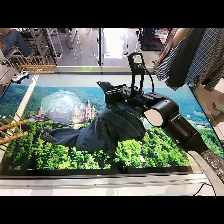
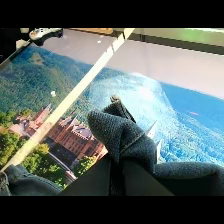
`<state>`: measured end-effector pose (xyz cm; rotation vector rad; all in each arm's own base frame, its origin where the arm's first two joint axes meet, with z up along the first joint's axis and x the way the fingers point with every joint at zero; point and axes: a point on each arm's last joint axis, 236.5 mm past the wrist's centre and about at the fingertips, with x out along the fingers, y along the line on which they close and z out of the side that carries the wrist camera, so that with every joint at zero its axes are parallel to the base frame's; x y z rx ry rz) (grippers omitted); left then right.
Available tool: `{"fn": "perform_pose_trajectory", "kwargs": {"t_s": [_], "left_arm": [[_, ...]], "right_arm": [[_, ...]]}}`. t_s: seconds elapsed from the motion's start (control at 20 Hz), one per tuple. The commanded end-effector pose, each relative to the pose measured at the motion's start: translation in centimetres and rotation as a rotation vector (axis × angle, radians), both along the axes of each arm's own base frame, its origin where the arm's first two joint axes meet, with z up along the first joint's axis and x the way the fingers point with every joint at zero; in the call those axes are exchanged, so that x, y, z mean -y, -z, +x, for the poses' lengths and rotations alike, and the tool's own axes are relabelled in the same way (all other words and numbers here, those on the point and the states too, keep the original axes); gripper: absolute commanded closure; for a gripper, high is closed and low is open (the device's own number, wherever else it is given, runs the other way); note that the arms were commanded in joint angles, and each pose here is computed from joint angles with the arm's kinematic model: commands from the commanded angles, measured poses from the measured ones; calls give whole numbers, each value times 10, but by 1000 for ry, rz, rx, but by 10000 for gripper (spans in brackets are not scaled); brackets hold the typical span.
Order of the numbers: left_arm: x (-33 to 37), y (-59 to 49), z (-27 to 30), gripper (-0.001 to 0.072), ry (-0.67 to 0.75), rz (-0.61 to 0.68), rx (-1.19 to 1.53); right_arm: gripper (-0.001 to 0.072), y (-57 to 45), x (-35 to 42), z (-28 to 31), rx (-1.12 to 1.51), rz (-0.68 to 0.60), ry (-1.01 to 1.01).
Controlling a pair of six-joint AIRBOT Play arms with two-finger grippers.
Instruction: Fold the clothes and pants, and hang the long-sleeved shirts on hangers.
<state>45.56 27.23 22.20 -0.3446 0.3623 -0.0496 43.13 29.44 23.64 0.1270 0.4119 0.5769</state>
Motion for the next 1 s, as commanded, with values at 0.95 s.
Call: {"fn": "perform_pose_trajectory", "kwargs": {"t_s": [0.95], "left_arm": [[469,34,-47,682,1422,-251,-87]], "right_arm": [[672,-47,92,19,154,-196,64]]}}
